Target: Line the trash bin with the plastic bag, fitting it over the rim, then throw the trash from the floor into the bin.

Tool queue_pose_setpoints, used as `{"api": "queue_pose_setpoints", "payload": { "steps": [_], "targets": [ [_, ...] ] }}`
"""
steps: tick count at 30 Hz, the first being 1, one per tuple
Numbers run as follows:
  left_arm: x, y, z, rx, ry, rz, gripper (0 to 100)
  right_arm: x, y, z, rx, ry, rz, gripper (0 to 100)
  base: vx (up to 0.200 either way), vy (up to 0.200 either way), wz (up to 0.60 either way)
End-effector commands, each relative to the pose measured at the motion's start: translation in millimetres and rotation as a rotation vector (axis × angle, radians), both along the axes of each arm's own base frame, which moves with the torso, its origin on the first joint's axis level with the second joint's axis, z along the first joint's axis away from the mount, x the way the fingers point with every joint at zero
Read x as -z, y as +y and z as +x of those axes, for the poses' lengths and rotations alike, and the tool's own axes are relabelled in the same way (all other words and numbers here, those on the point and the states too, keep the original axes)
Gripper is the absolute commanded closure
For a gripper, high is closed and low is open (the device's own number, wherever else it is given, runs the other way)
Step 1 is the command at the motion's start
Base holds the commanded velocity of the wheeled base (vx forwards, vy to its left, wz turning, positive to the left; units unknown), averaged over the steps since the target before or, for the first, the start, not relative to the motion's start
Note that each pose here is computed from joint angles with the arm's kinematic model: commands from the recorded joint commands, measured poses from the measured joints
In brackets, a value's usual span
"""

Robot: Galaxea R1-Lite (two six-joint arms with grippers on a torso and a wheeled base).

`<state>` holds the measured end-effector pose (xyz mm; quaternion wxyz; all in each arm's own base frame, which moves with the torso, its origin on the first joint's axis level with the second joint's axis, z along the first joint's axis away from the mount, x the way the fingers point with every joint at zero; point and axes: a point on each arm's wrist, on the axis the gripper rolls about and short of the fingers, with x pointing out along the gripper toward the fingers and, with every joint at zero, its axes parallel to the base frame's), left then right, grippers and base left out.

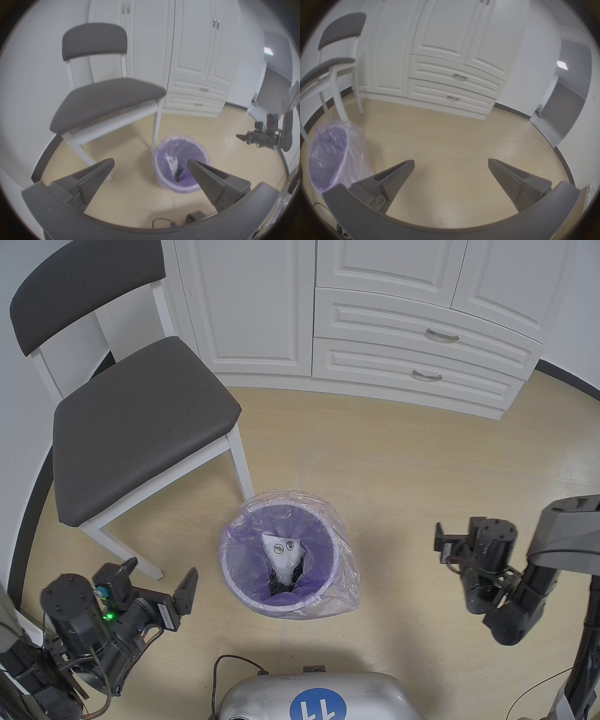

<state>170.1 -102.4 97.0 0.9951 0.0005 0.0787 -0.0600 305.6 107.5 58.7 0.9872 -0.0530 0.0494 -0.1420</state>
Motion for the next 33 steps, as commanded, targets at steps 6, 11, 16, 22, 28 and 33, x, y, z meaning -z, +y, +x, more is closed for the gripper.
{"api": "queue_pose_setpoints", "payload": {
  "steps": [6,11,16,22,28,33],
  "targets": [
    [-88,74,-100,-0.178,-0.492,-0.148,0,-138,-88,-151,0.059,-0.476,0.111,0,0.0,0.0,0.0],
    [-88,93,-122,-0.286,-0.55,-0.131,0,-155,-96,-190,0.068,-0.612,0.127,0,0.0,0.0,0.0],
    [-109,105,-140,-0.405,-0.663,-0.163,0,-148,-105,-229,0.077,-0.684,0.15,0,0.0,0.0,0.0],
    [-106,117,-184,-0.569,-0.772,-0.151,0,-144,-117,-283,0.151,-0.808,0.192,0,0.0,0.0,0.0],
    [-82,120,-224,-0.641,-0.767,-0.134,0,-105,-125,-340,0.171,-0.811,0.177,0,0.0,0.0,0.0],
    [-87,120,-225,-0.639,-0.781,-0.16,0,-87,-124,-347,0.284,-0.823,0.3,0,0.0,0.0,0.0]
  ]
}}
